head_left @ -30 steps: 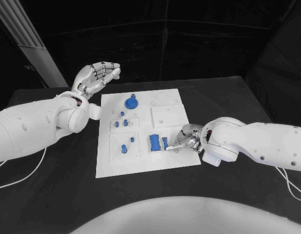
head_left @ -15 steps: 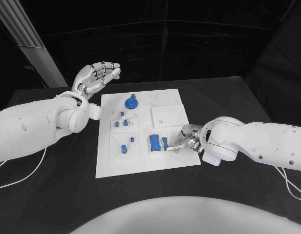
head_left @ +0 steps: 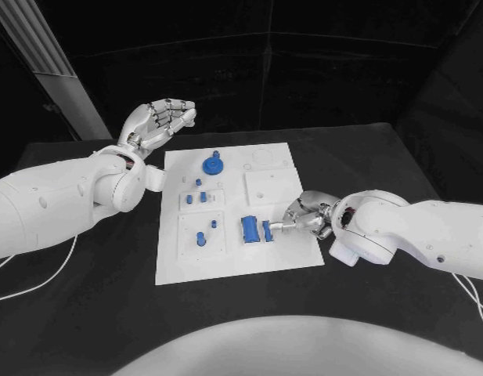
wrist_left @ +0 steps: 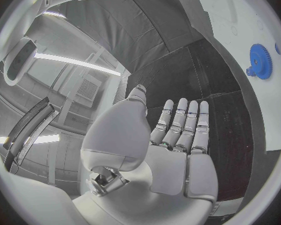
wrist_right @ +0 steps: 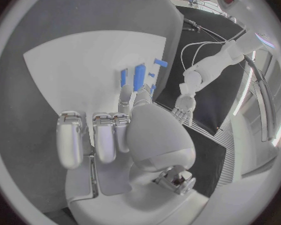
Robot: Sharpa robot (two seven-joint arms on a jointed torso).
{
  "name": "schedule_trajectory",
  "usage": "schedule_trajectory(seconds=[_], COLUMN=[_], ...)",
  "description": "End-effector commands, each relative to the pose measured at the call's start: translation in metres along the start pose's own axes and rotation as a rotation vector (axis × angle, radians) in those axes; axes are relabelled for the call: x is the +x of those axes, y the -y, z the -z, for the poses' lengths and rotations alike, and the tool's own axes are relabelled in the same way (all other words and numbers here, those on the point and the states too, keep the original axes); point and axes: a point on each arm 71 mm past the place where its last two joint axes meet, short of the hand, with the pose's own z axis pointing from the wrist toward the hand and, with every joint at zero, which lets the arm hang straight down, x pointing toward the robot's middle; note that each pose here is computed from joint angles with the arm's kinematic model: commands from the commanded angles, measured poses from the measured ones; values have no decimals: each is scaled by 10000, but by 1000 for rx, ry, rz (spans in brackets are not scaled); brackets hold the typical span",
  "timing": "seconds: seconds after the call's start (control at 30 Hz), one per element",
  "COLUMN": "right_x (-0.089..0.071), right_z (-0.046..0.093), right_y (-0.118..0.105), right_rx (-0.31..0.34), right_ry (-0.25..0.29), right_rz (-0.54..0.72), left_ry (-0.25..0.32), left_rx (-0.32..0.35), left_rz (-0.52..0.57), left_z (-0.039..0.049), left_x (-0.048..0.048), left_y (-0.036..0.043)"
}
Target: Assemble the parts on the task board
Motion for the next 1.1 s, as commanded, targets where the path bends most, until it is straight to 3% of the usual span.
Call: schedule_trajectory(seconds=[0.03,0.17,0.3,0.47,0.6,0.73,0.9,0.93,1.1], right_x=[-244,-412,-466,-441,-396,-361,-357,-343,-373], right_z=[75,108,84,5,-63,-112,-143,-158,-169], right_y=[-226,-352,-441,-568,-657,-714,-733,-702,-679], right_rx=[-289,-468,-580,-694,-749,-781,-793,-733,-707], right_ry=[252,383,432,410,373,340,336,351,374], right_rz=[-169,-293,-362,-400,-434,-458,-464,-426,-458], left_ry=[-7,-11,-18,-26,-34,-33,-17,-50,-25], left_rx=[153,162,178,202,221,239,249,-34,-43], left_rz=[9,17,28,43,57,73,87,71,76], left_z=[5,38,77,133,170,196,212,192,211], left_x=[25,72,131,206,261,307,317,344,364], left_y=[109,91,87,88,89,91,95,-112,-104])
